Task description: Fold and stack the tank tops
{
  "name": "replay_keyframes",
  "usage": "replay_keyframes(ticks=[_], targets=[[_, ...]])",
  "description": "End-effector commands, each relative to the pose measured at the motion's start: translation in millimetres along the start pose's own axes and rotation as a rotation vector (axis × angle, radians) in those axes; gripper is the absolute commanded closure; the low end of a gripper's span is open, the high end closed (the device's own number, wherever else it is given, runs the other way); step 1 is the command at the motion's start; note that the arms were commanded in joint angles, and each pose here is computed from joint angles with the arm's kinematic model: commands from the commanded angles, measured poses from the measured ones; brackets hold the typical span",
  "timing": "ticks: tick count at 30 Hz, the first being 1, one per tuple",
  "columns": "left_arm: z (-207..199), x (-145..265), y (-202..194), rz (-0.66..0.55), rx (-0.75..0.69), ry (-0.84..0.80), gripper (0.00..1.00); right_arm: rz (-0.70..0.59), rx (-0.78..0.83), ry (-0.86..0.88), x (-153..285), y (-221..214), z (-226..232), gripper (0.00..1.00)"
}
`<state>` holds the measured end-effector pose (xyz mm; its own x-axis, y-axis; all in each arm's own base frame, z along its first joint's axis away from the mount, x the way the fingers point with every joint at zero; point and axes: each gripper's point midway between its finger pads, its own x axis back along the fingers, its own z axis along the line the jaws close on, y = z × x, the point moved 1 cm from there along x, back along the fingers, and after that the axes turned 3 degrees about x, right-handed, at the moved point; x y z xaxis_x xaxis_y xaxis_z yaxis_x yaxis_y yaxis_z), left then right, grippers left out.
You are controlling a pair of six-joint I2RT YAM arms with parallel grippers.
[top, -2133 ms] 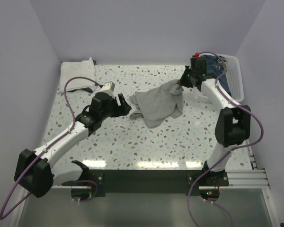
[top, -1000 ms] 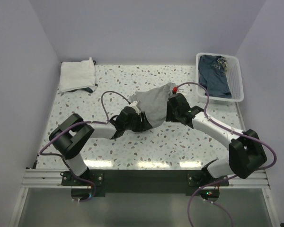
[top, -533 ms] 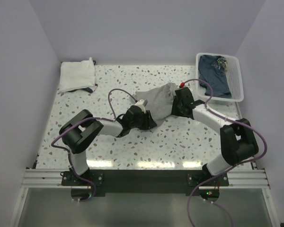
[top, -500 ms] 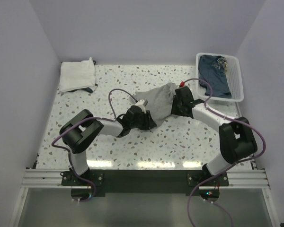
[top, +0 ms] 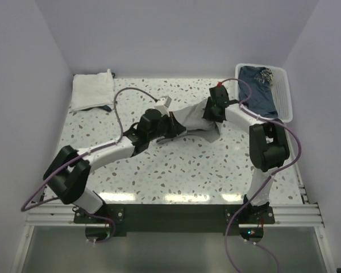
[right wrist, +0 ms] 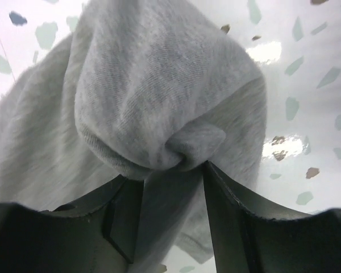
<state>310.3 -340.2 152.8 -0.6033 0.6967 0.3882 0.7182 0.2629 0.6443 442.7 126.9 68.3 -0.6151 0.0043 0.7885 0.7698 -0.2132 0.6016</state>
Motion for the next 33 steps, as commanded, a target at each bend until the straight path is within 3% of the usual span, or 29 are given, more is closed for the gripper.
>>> replay_keyframes(ticks=[1, 5, 14, 20, 23, 27, 33], targets=[[-14.2, 43.4, 79.0, -0.183, 0.027, 0.013, 1.00, -0.038, -0.034, -0.037, 4.5, 27.8, -7.3, 0.50], [-24.8, 84.6, 118.7, -0.287, 0.037, -0.011, 1.00, -0.049, -0.043, -0.058, 1.2, 39.9, -10.1, 0.50], [-61.0, 123.2, 165.9, -0.390, -0.021, -0.040, 1.00, -0.063, -0.047, -0.099, 1.1, 61.0, -11.8, 0.45], [-98.3, 143.2, 217.1, -0.475, -0.079, -0.053, 1.00, -0.094, -0.070, -0.051, 24.8, 73.0, -7.5, 0.39], [-100.7, 138.1, 222.2, -0.465, -0.091, -0.046, 1.00, -0.139, -0.102, 0.037, 57.2, 76.4, 0.6, 0.40], [-97.3, 133.7, 218.6, -0.454, -0.088, -0.043, 1.00, -0.100, -0.120, 0.164, 79.6, 21.4, 16.0, 0.44], [-93.5, 135.2, 213.1, -0.446, -0.087, -0.036, 1.00, -0.029, -0.067, 0.364, 106.9, -76.9, 85.1, 0.46]])
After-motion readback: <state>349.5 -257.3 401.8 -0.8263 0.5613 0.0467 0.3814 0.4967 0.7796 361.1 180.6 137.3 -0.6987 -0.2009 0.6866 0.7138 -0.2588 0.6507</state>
